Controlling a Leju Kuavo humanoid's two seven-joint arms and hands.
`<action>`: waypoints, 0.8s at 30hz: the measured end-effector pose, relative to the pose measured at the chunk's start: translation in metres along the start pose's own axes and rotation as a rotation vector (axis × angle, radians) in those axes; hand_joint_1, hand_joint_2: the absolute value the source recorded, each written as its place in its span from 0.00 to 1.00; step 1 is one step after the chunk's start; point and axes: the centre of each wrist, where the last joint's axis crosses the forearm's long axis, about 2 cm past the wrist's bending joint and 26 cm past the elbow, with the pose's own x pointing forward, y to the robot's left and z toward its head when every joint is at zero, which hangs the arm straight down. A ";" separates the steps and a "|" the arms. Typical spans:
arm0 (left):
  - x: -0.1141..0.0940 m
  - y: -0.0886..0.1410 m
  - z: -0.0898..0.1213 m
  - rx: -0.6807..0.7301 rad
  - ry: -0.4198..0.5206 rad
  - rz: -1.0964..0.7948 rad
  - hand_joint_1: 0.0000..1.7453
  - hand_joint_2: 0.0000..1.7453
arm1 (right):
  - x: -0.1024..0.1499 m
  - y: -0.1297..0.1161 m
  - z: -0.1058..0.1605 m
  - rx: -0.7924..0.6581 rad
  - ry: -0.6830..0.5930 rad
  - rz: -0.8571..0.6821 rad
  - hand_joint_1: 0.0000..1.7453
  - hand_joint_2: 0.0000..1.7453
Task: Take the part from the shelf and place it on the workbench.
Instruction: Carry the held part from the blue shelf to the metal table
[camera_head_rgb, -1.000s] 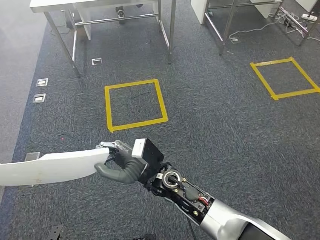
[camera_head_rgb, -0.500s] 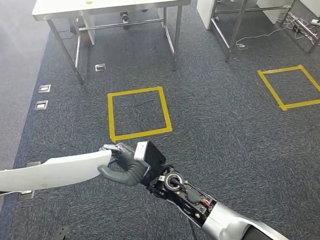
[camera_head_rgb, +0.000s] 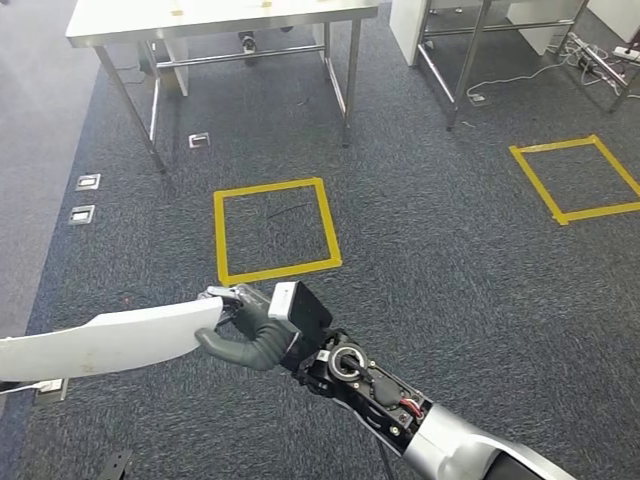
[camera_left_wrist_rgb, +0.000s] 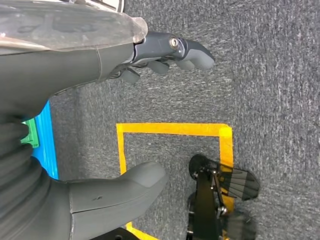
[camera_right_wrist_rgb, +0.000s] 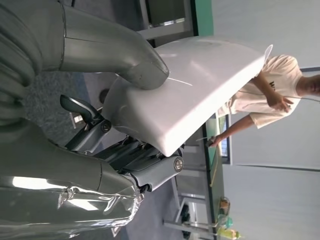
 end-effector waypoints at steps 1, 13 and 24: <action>0.000 0.000 0.000 0.000 -0.001 0.000 0.00 1.00 | -0.001 0.000 0.001 -0.002 0.001 -0.002 1.00 1.00; 0.003 0.002 -0.001 0.001 -0.020 -0.005 0.00 1.00 | 0.000 0.000 0.003 -0.016 -0.006 -0.002 1.00 1.00; 0.002 0.002 0.000 0.013 -0.015 -0.005 0.00 1.00 | -0.002 0.001 0.005 -0.019 -0.003 -0.007 1.00 1.00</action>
